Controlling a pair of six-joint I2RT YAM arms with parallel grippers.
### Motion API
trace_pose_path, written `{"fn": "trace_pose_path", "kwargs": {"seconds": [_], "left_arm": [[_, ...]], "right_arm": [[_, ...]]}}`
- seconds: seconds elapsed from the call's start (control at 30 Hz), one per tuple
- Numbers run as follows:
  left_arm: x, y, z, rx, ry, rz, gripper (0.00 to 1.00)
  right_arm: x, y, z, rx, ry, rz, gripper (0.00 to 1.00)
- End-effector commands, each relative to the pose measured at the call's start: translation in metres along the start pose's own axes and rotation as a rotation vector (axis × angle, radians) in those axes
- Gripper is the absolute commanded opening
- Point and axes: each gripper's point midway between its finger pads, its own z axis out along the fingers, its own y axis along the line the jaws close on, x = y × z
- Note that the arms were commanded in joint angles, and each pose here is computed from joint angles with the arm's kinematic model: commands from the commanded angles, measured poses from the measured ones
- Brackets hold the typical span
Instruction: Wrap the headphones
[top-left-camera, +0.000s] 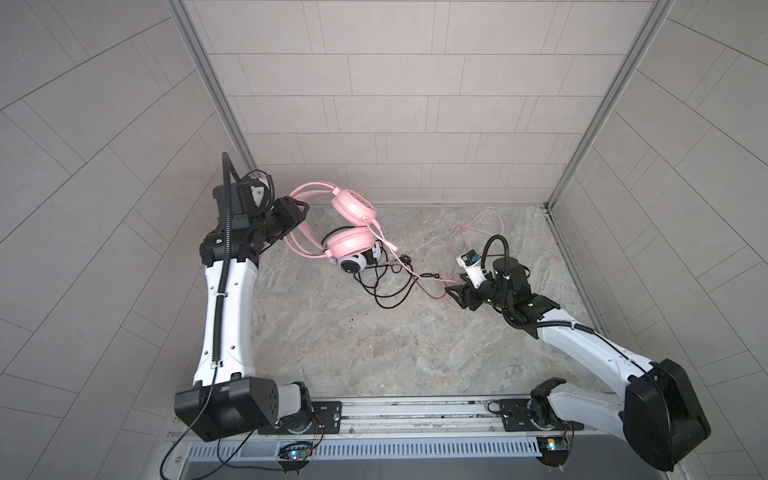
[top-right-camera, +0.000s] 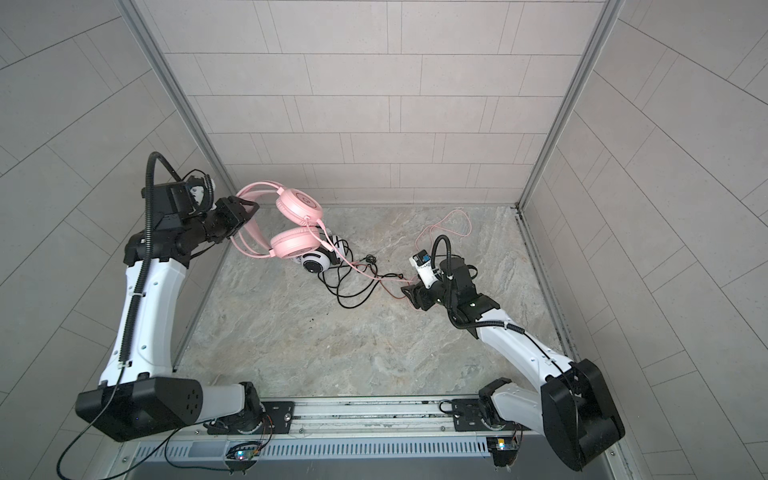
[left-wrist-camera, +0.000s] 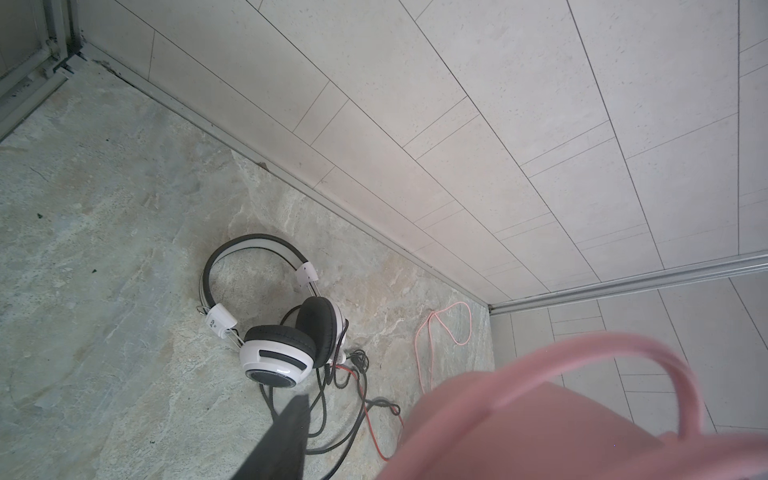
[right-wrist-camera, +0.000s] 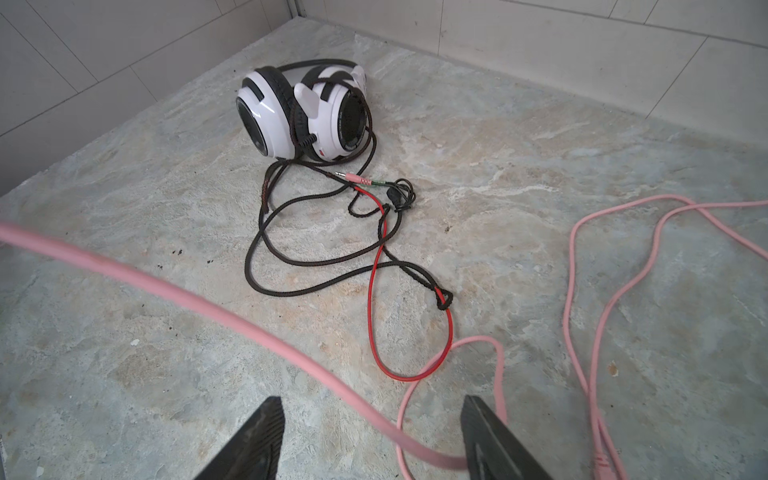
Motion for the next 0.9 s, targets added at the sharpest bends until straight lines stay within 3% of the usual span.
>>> {"fn": "trace_pose_path", "kwargs": {"seconds": [0.0, 0.2, 0.33, 0.43, 0.73, 0.8, 0.87], "left_arm": [[-0.008, -0.027, -0.011, 0.114, -0.021, -0.001, 0.0], [-0.004, -0.031, -0.009, 0.149, -0.005, -0.019, 0.0], [-0.003, -0.034, -0.005, 0.201, -0.002, -0.052, 0.0], [-0.007, -0.039, -0.001, 0.246, -0.001, -0.092, 0.0], [-0.053, -0.044, -0.005, 0.314, -0.112, -0.19, 0.0], [-0.062, -0.043, -0.008, 0.311, -0.136, -0.195, 0.0], [-0.07, -0.041, -0.009, 0.304, -0.156, -0.197, 0.0]], "right_arm": [[-0.014, -0.003, 0.012, -0.004, -0.032, -0.017, 0.69], [-0.02, -0.002, 0.033, -0.047, -0.091, 0.01, 0.68], [-0.017, 0.01, 0.05, -0.151, -0.114, 0.073, 0.6], [-0.02, 0.019, 0.06, -0.216, -0.175, 0.124, 0.6], [-0.017, 0.022, 0.105, -0.309, -0.218, 0.215, 0.55], [-0.012, 0.021, 0.113, -0.319, -0.208, 0.226, 0.5], [-0.011, 0.022, 0.116, -0.334, -0.207, 0.232, 0.38]]}}
